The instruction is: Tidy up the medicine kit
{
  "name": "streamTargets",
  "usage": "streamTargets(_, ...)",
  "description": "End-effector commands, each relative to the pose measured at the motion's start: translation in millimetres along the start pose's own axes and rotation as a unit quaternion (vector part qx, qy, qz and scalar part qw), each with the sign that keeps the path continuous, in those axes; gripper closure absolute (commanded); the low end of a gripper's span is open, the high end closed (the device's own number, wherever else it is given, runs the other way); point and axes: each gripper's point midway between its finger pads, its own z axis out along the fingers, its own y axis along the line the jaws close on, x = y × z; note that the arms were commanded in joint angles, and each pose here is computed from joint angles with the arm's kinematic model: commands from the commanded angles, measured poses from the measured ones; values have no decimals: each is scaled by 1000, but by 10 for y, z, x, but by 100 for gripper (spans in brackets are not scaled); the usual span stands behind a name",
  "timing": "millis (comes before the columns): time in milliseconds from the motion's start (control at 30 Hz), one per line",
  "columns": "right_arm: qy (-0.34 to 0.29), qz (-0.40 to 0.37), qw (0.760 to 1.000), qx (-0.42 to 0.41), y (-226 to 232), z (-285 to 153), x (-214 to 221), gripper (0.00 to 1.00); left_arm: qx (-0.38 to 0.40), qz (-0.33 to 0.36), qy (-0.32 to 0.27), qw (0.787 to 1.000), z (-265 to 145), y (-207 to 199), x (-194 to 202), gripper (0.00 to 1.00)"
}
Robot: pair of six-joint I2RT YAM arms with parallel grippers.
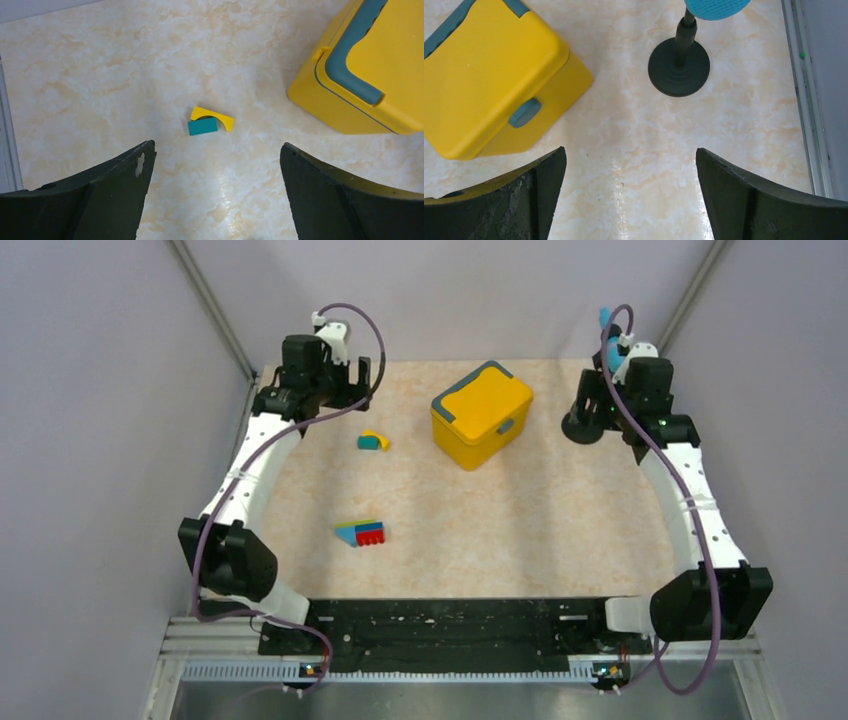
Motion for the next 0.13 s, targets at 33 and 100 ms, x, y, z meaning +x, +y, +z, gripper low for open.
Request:
streamTargets(33,-31,-6,999,0,24,-49,-175,1,-21,-10,-53,998,-168,68,-306,1)
streamTargets(100,-34,-6,999,-3,32,-36,-204,1,-21,-10,-51,998,-144,70,-302,1)
